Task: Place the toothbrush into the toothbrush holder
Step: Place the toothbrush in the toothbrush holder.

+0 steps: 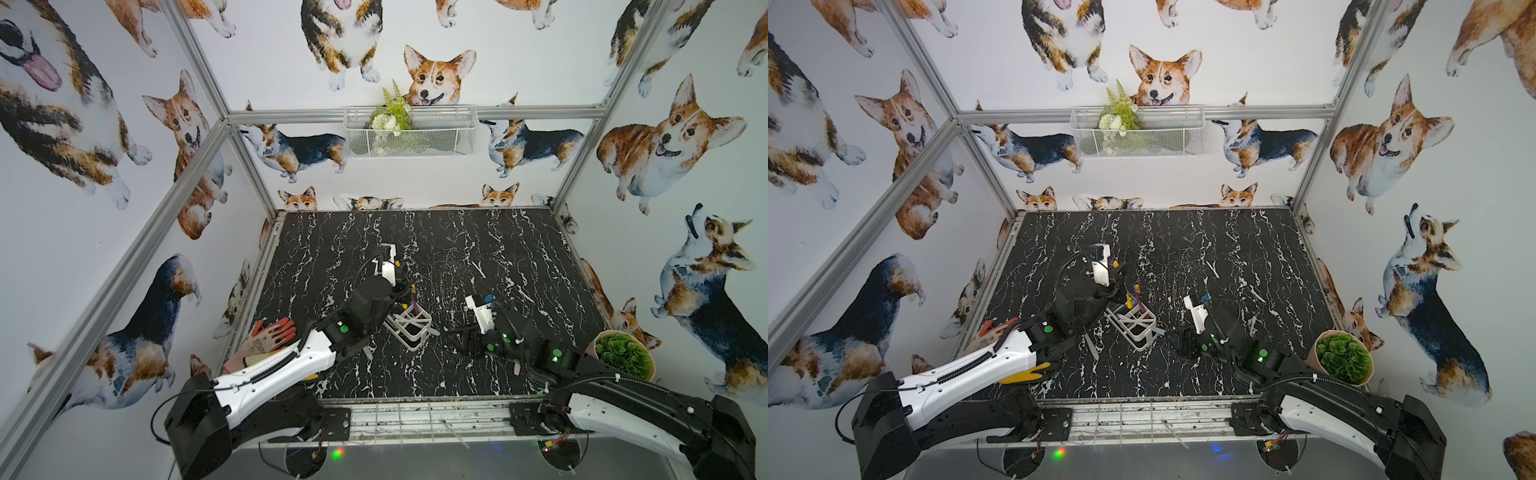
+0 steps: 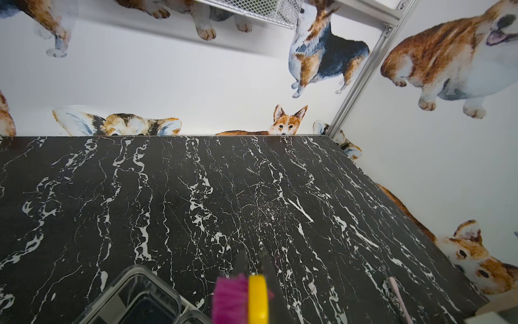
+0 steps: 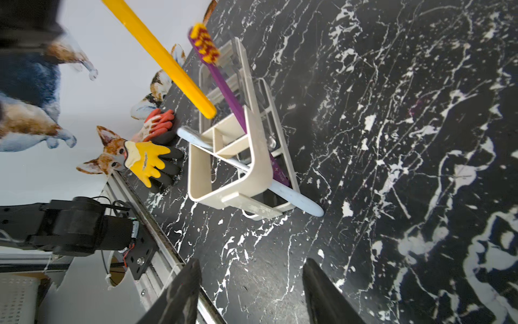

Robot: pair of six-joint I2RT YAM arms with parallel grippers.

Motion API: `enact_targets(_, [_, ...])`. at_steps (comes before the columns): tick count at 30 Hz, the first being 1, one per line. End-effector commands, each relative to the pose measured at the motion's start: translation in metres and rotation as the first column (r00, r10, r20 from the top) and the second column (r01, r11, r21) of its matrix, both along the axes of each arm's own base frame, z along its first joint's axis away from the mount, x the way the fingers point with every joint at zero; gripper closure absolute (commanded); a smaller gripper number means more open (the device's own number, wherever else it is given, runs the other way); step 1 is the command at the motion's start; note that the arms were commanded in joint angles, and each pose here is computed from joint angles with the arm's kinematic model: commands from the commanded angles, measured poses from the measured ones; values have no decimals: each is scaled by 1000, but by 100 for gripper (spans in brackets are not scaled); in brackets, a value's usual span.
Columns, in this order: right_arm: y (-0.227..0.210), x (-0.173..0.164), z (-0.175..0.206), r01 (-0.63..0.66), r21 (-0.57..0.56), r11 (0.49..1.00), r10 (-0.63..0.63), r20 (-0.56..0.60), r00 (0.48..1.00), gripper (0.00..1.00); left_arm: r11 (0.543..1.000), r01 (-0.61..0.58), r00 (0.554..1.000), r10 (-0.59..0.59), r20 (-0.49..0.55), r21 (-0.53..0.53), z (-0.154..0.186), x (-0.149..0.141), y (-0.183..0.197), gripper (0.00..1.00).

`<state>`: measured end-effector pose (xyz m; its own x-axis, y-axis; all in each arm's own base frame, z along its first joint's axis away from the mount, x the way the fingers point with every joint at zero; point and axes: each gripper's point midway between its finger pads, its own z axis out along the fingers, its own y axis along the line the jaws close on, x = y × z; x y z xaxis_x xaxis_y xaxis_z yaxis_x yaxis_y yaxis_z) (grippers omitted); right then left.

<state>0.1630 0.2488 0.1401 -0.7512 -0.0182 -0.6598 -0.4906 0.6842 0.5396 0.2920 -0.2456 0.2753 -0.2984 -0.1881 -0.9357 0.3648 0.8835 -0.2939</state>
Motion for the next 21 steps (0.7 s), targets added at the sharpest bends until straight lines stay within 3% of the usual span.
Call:
enact_targets(1, [5, 4, -4, 3, 18, 1000, -3, 15, 1000, 40, 998, -35, 999, 34, -17, -50, 6, -4, 11, 100])
enact_targets(7, [5, 7, -8, 9, 6, 1000, -9, 22, 1000, 40, 989, 26, 999, -32, -37, -145, 18, -17, 7, 100])
enact_targets(13, [4, 9, -7, 22, 6, 1000, -22, 35, 999, 40, 973, 79, 992, -99, -79, -219, 5, -26, -7, 100])
enact_targets(21, [-2, 10, -11, 46, 6, 999, -46, 37, 998, 40, 983, 112, 992, -120, -48, -145, -10, -38, -25, 100])
